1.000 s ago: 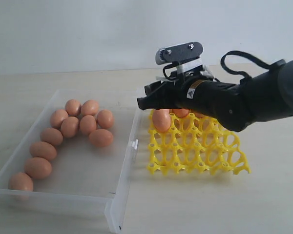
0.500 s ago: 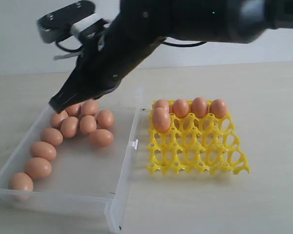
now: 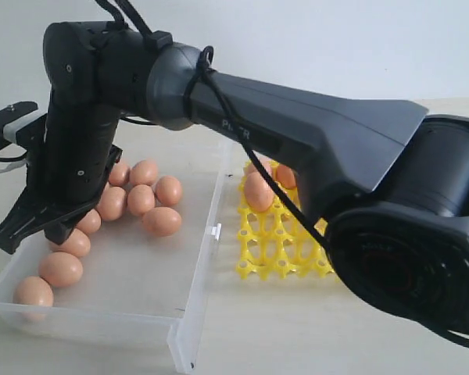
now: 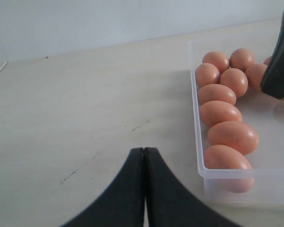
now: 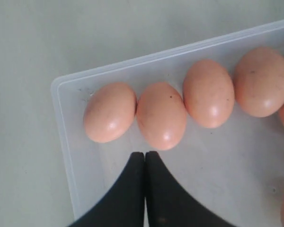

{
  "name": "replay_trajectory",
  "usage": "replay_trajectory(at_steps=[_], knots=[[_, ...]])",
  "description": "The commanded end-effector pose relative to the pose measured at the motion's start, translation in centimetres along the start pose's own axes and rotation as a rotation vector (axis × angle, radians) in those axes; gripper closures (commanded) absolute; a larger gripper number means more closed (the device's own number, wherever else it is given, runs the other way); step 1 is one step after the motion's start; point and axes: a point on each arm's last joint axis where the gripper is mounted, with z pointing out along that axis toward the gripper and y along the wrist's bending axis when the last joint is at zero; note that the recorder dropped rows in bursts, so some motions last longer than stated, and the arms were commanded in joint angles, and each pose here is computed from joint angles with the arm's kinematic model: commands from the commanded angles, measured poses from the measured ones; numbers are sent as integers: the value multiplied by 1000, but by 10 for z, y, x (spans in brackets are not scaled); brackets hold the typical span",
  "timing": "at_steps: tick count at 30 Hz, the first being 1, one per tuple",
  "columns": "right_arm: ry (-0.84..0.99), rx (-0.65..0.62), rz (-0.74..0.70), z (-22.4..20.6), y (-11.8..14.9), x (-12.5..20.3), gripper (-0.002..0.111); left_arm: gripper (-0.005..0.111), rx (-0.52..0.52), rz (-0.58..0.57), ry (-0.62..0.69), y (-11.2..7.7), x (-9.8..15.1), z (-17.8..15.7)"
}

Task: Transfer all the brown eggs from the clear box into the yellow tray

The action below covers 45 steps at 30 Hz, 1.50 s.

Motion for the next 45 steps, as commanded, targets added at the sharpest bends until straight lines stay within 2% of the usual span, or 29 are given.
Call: replay_trajectory(at_steps=[1, 5, 16, 18, 21, 25, 26, 32, 45], knots=[[4, -26, 42, 3, 2, -1, 108, 107, 6, -7, -16, 0, -2, -1], [-3, -1, 106, 1, 0, -3, 108, 107, 6, -7, -16, 0, -2, -1], [-102, 27, 156, -2, -3, -13, 108, 107, 6, -7, -16, 0, -2, -1], [-120, 24, 162, -2, -3, -14, 104, 107, 6, -7, -16, 0, -2, -1], [-133, 25, 196, -2, -3, -15, 87, 107, 6, -7, -16, 0, -2, -1], [-120, 42, 225, 3, -6, -14, 48, 107, 6, -7, -16, 0, -2, -1], [-121, 50, 222, 4, -7, -14, 43, 107, 6, -7, -16, 0, -2, -1], [-123, 63, 228, 26, -14, -11, 49, 107, 6, -7, -16, 0, -2, -1], [-72, 59, 210, 70, -18, -1, 49, 107, 6, -7, -16, 0, -2, -1]])
